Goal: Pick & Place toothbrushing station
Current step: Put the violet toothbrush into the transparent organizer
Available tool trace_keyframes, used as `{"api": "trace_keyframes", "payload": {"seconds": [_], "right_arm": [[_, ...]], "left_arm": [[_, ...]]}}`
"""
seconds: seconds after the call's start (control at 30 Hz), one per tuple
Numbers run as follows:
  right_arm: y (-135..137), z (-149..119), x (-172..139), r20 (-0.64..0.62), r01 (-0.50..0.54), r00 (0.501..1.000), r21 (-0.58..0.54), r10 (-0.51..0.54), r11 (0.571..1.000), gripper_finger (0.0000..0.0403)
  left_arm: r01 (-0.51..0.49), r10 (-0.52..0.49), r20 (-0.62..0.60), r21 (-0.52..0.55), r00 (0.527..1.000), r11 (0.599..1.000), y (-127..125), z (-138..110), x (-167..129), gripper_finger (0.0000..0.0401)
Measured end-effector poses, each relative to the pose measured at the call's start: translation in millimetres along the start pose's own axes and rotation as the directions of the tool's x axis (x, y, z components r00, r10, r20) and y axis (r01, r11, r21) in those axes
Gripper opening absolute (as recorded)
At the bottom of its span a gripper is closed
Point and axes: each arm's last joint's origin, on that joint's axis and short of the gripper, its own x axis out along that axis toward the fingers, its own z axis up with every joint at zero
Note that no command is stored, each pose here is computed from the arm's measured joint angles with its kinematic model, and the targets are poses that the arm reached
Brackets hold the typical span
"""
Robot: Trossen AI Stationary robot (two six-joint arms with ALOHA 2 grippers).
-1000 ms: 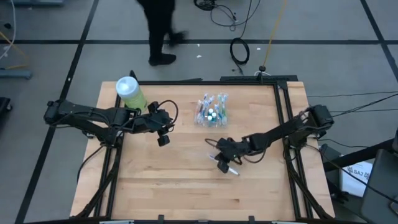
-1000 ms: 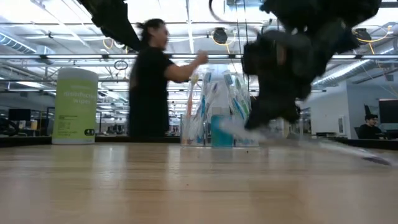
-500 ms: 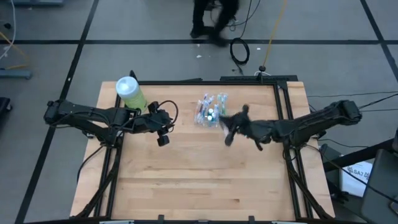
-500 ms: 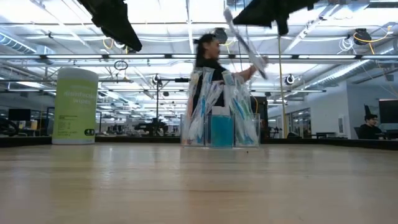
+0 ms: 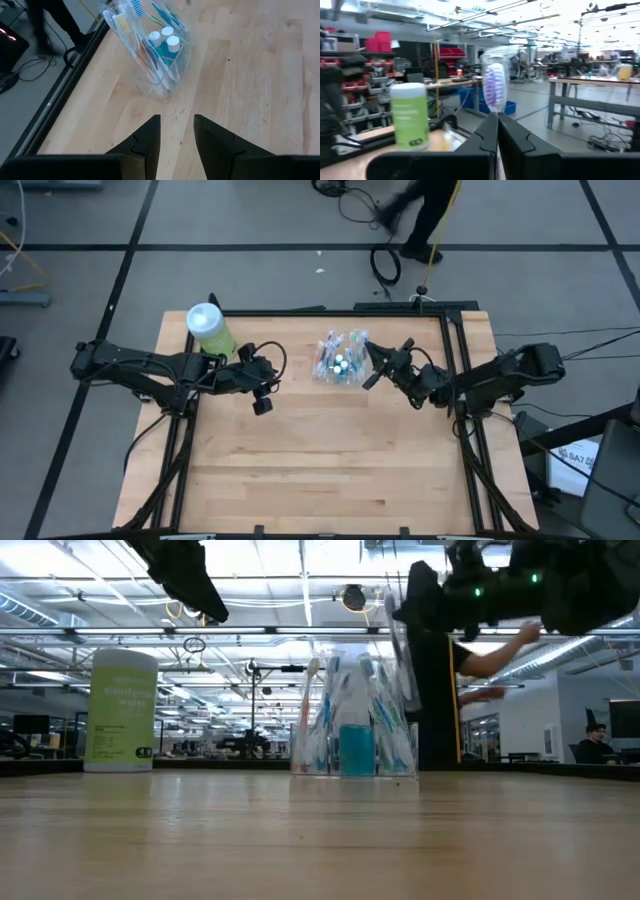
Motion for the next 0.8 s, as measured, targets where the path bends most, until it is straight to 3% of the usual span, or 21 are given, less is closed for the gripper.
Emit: {"api": "trace_keyframes", "payload": {"seconds": [0.2, 0.53, 0.8], "right_arm": [[-15, -22, -1, 0.020, 0.054, 0.998, 0.012, -0.054, 0.998, 0.0000], [-18, -23, 2, 0.035, 0.065, 0.997, 0.071, -0.067, 0.995, 0.0000], [-17, -34, 3, -0.053, 0.040, 0.998, 0.100, -0.035, 0.994, 0.0000]], "left_arm": [[-0.008, 0.008, 0.001, 0.003, 1.000, 1.000, 0, 0, 0, 0.0122], [-0.010, 0.010, 0.002, 0.003, 1.000, 1.000, 0, 0, 0, 0.0122], [-0.053, 0.053, 0.009, 0.002, 0.999, 0.999, 2, 0, 0, 0.0122]]}}
